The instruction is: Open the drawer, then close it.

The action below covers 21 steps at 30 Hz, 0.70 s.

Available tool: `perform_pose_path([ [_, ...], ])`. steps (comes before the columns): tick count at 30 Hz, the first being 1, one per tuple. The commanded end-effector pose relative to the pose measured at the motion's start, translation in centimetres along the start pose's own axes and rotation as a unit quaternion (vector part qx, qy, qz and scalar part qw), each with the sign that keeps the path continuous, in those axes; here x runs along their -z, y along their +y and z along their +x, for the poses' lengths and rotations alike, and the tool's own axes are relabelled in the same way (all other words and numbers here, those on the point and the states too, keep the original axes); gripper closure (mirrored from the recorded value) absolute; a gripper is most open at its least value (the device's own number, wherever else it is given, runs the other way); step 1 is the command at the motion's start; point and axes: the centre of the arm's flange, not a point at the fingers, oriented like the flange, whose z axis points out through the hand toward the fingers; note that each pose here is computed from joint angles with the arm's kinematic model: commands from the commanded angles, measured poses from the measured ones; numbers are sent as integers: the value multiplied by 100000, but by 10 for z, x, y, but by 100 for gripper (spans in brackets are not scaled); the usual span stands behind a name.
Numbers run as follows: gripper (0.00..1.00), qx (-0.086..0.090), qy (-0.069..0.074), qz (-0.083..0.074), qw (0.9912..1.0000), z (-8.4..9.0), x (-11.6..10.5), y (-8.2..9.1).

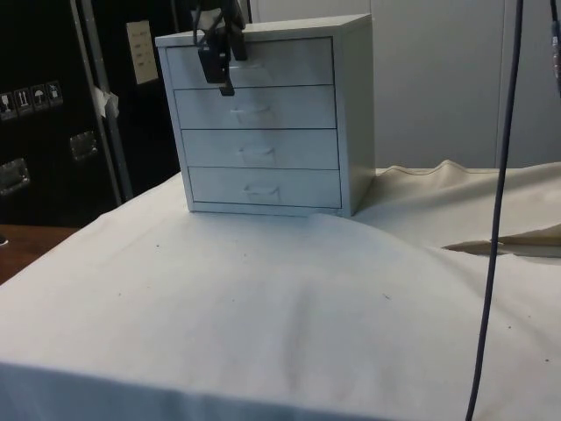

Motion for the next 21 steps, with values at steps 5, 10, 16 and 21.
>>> perform_pose_path([
  [5, 0, -115, 134, -108, 100000, 0, -1, 0],
  [10, 0, -52, -175, 63, 100000, -1, -7, -5],
  [16, 0, -42, -392, -76, 99999, -1, -9, -5],
  [21, 0, -52, -510, -287, 99998, -1, -8, -6],
])
